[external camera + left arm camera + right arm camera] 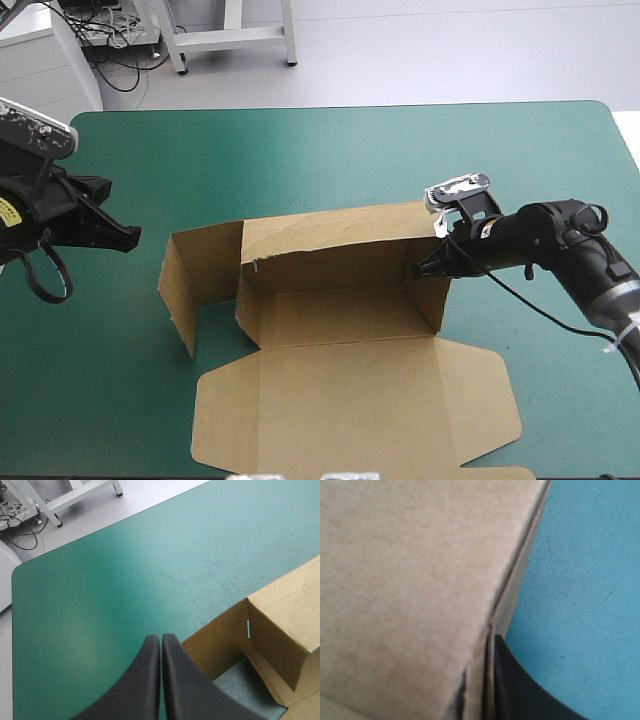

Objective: Fold the box

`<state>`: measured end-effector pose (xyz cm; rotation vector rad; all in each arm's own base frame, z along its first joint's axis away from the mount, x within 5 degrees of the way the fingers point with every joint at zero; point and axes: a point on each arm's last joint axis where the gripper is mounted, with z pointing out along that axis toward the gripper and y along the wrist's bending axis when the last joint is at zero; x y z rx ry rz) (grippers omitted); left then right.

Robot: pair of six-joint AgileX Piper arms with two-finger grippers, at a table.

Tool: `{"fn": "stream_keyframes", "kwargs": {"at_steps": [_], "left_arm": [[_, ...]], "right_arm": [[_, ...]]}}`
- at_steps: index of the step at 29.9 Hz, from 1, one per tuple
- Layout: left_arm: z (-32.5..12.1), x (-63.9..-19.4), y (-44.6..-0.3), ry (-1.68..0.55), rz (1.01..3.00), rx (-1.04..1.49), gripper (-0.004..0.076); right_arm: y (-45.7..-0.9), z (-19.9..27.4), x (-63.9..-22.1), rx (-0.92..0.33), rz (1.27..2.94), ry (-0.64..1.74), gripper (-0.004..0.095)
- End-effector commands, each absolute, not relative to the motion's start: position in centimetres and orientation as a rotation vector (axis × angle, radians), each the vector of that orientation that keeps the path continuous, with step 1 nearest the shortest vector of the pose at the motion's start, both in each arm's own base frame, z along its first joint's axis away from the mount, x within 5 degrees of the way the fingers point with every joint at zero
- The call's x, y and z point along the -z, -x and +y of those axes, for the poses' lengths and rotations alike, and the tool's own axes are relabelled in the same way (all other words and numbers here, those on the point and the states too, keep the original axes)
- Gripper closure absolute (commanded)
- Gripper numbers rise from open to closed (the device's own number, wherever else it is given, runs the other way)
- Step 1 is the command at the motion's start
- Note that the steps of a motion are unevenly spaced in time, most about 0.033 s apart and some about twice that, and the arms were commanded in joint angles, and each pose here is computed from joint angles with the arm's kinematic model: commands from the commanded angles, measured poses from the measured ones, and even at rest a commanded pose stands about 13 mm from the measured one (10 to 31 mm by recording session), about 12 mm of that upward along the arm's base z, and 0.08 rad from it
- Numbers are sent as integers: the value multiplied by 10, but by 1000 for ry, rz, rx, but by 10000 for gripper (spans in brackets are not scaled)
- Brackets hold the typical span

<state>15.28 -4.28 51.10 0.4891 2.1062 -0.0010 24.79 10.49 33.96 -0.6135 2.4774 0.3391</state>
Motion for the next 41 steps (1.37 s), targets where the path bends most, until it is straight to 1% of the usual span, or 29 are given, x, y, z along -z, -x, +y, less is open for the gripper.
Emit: {"fn": "stream_keyframes", "kwargs": {"at_steps": [1,5,8,10,14,24,29,34,35,37,38,40,41], "left_arm": [[-40,-517,-143,-445,2113,32,730],[-44,-517,-141,-443,2117,101,730],[-45,-517,-141,-444,2117,109,730],[-45,-517,-141,-444,2117,109,730],[-45,-517,-141,-449,2116,106,730],[-45,-517,-141,-453,2115,102,730],[-45,-517,-141,-453,2115,102,730],[-45,-517,-141,-454,2116,101,730],[-45,-517,-142,-454,2117,101,730],[-45,-516,-142,-454,2118,101,730],[-45,-516,-142,-454,2118,101,730],[-45,-516,-142,-454,2118,101,730],[-45,-516,-142,-454,2118,101,730]], "right_arm": [[-239,105,-374,-367,2415,624,930],[-231,98,-392,-318,2504,581,931],[-228,92,-396,-258,2576,530,931],[-230,91,-395,-232,2581,533,931],[-243,95,-383,-222,2629,542,931],[-292,112,-329,-193,2802,564,931],[-311,118,-327,-184,2787,567,931],[-323,122,-340,-180,2702,615,918],[-324,122,-345,-182,2685,612,904],[-326,123,-353,-186,2652,606,834],[-327,123,-358,-188,2637,603,771],[-328,124,-367,-190,2609,599,614],[-328,124,-370,-191,2600,598,502]]}}
